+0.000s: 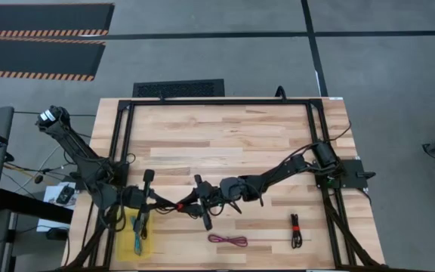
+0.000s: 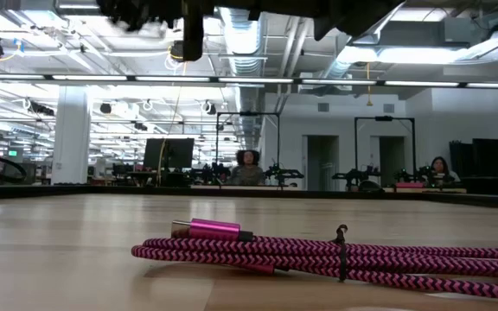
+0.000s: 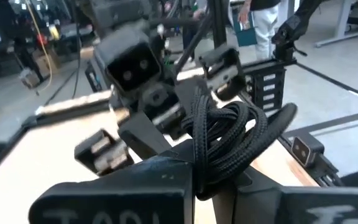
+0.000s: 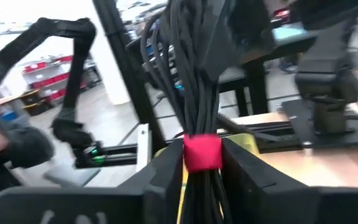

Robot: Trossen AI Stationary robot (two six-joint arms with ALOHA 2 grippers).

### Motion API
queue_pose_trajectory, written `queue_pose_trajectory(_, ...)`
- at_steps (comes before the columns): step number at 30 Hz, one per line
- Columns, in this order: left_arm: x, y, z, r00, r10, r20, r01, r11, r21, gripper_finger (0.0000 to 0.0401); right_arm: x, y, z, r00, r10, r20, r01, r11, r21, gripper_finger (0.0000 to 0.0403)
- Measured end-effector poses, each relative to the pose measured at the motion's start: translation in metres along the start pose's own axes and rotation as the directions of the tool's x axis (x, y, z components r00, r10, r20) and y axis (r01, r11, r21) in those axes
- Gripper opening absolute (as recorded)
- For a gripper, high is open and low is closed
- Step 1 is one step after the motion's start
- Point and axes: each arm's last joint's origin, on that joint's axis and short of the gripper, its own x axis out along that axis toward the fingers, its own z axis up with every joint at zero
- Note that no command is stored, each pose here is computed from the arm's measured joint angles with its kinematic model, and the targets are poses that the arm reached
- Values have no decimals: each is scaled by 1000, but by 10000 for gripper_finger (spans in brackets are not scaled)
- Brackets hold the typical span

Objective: Pick and place USB-C Cables
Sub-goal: Put the top black charger cable into the yellow bin

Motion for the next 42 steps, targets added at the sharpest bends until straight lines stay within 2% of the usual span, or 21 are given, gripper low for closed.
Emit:
queue_pose_trajectory(5,-8,7,-8,996,4,-88,-16,990,-139,2,0,-6,-3,985,-171,0,171,985,-18,168)
queue_pose_trajectory(8,-19,12,-16,981,-76,-180,19,954,-299,2,-1,-9,-5,964,-265,4,265,963,-48,185)
queue_pose_trajectory(10,-26,15,-21,952,-175,-250,48,896,-441,2,-2,-11,-7,947,-321,-8,320,945,-75,193)
queue_pose_trajectory(14,-38,14,-29,853,-387,-349,50,727,-685,11,-3,-12,-9,928,-372,-17,369,926,-86,198)
queue_pose_trajectory(17,-44,7,-32,783,-489,-385,21,639,-769,21,-3,-13,-11,926,-377,-28,373,923,-91,195)
queue_pose_trajectory(19,-48,2,-33,761,-515,-395,1,610,-792,24,-3,-13,-11,926,-377,-27,373,923,-91,192)
queue_pose_trajectory(22,-53,-2,-32,758,-532,-378,14,593,-805,24,-3,-13,-10,925,-378,-27,374,923,-91,188)
queue_pose_trajectory(26,-59,4,-27,796,-509,-328,49,594,-803,16,-3,-13,-11,925,-379,-29,375,923,-92,186)
queue_pose_trajectory(29,-66,11,-22,800,-531,-278,93,568,-818,12,-3,-13,-11,925,-379,-31,375,922,-93,186)
queue_pose_trajectory(31,-71,16,-20,782,-569,-253,124,540,-832,12,-3,-13,-11,925,-379,-32,375,922,-93,186)
queue_pose_trajectory(33,-77,19,-21,744,-617,-254,136,513,-848,13,-3,-13,-11,925,-380,-32,375,922,-93,186)
queue_pose_trajectory(35,-81,22,-24,716,-639,-281,115,505,-855,13,-3,-13,-11,924,-380,-34,376,922,-94,186)
queue_pose_trajectory(40,-84,26,-39,674,-596,-436,-28,569,-822,13,-3,-15,-13,919,-389,-58,385,920,-78,186)
queue_pose_trajectory(42,-80,22,-47,656,-590,-471,-72,572,-817,13,-4,-15,-14,918,-391,-65,386,919,-77,186)
